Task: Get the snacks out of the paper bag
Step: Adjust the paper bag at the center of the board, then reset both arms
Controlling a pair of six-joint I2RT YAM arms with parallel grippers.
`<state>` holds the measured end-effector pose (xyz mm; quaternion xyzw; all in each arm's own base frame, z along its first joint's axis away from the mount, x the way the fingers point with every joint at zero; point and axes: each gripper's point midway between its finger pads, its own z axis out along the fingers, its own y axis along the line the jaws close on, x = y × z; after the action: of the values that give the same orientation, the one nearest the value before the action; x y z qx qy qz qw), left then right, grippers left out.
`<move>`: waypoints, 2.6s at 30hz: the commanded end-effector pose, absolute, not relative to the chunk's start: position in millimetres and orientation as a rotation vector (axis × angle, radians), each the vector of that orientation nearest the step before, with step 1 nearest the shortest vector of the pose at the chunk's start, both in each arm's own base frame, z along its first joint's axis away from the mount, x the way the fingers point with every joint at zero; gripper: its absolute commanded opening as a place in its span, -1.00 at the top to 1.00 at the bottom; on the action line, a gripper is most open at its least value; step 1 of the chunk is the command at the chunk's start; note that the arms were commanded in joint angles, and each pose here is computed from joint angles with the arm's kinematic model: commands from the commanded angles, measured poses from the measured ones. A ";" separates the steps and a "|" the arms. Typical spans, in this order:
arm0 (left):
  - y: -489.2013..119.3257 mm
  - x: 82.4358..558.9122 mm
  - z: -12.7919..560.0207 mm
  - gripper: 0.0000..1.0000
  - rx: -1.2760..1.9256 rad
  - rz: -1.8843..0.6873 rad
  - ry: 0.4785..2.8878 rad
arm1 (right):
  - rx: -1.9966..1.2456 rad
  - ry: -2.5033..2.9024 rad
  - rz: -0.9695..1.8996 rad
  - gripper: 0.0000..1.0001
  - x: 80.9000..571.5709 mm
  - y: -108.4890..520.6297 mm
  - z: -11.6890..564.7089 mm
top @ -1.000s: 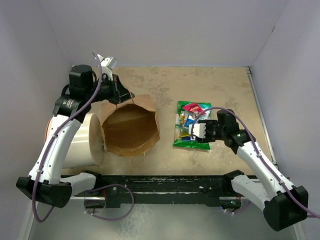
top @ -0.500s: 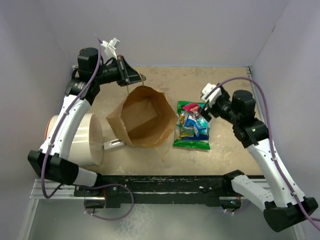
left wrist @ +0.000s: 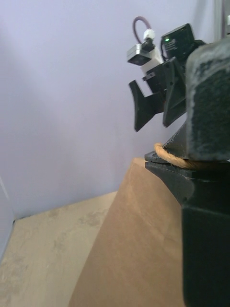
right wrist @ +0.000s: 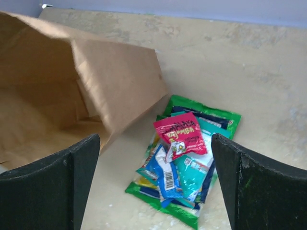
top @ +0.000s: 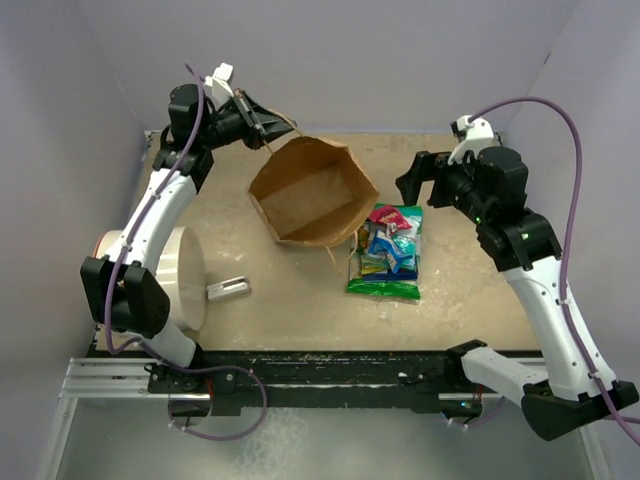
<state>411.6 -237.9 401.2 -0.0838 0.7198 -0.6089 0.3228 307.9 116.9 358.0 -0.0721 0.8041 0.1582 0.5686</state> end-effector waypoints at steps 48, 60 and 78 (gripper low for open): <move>-85.9 272.0 483.9 -0.98 0.192 -0.371 1.590 | -0.015 1.832 0.177 -0.99 230.7 50.3 449.2; -66.1 159.8 533.7 -0.98 0.139 -0.418 1.351 | -0.024 1.554 0.207 -0.99 177.4 31.7 520.0; -55.7 157.9 530.5 -0.98 0.076 -0.389 1.363 | -0.029 1.589 0.251 -0.99 177.0 38.9 503.8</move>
<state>151.5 -56.9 528.0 0.0473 0.6271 -0.1769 0.7571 179.9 35.2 498.9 -0.0042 0.7231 0.1009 0.6833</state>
